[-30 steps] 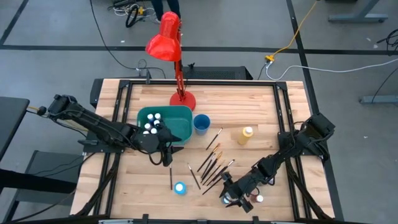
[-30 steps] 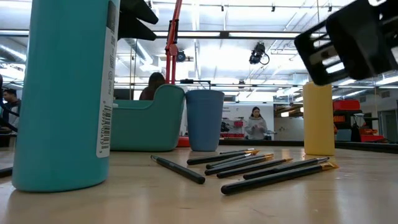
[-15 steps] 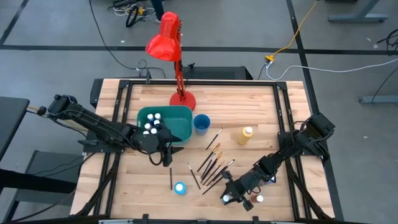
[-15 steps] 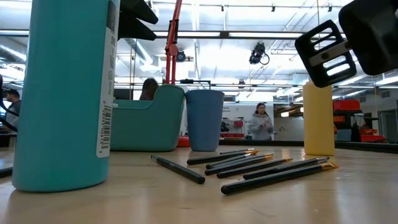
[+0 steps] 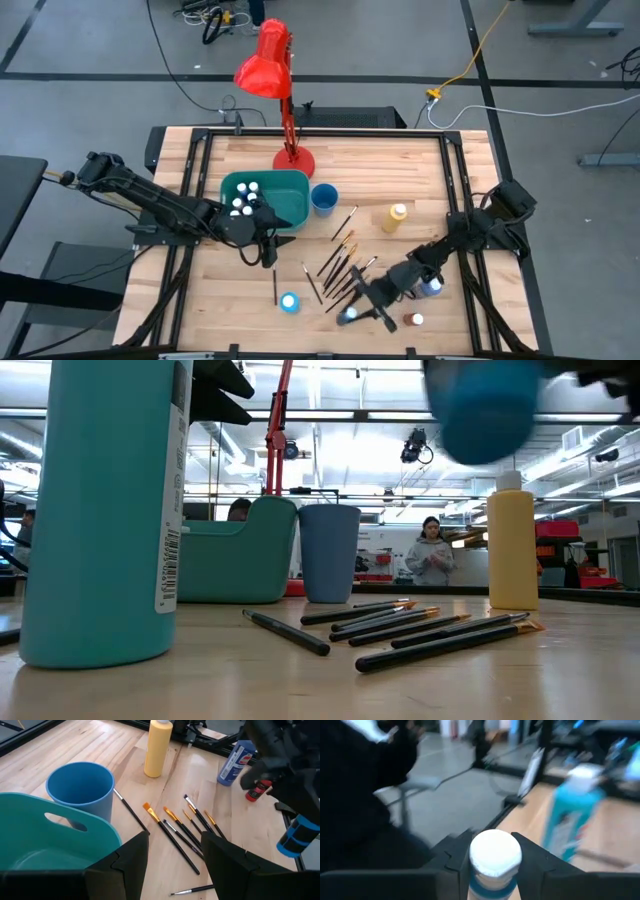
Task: Pick & Place Paint Supplies
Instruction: Put the light blue paint bottle into the green bin
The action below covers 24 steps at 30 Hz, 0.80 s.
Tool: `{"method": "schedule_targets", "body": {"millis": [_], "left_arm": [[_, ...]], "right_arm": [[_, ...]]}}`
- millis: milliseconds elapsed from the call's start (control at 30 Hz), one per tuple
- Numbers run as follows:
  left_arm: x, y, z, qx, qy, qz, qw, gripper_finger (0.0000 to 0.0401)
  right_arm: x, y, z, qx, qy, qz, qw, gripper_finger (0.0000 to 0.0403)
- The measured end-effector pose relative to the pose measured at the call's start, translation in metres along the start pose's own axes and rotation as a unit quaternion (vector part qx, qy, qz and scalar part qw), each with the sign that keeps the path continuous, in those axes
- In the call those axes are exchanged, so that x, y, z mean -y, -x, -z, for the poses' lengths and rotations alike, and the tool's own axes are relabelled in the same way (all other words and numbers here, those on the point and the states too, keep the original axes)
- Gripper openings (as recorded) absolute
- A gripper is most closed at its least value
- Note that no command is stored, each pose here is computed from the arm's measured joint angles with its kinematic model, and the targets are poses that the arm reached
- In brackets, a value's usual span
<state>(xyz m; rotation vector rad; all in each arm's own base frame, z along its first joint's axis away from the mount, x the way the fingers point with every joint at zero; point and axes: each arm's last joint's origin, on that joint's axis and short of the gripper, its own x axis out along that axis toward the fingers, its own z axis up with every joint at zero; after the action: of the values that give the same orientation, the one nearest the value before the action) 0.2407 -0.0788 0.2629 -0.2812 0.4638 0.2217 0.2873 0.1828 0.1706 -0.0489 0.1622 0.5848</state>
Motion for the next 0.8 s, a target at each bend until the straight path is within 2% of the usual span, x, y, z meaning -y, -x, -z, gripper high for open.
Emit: {"method": "schedule_targets", "body": {"millis": [200,333,533,633,800], "left_arm": [[0.0,0.0,0.0,-0.004,-0.006,0.007,1.0,0.0194],[0.0,0.0,-0.001,0.002,-0.008,0.003,1.0,0.0194],[0.001,0.0,-0.002,0.008,-0.017,0.003,1.0,0.0194],[0.0,0.0,-0.002,0.014,-0.032,-0.009,0.999,0.0194],[-0.001,0.0,-0.002,0.024,-0.04,-0.033,0.998,0.0194]], "right_arm": [[0.037,-0.007,-0.02,0.026,0.015,0.058,0.998,0.0122],[0.063,-0.015,-0.04,0.012,0.026,0.093,0.995,0.012],[0.108,-0.02,-0.068,-0.084,0.034,0.201,0.975,0.012],[0.126,-0.017,-0.082,-0.092,0.04,0.247,0.964,0.012],[0.147,-0.011,-0.088,-0.078,0.028,0.241,0.967,0.012]]}}
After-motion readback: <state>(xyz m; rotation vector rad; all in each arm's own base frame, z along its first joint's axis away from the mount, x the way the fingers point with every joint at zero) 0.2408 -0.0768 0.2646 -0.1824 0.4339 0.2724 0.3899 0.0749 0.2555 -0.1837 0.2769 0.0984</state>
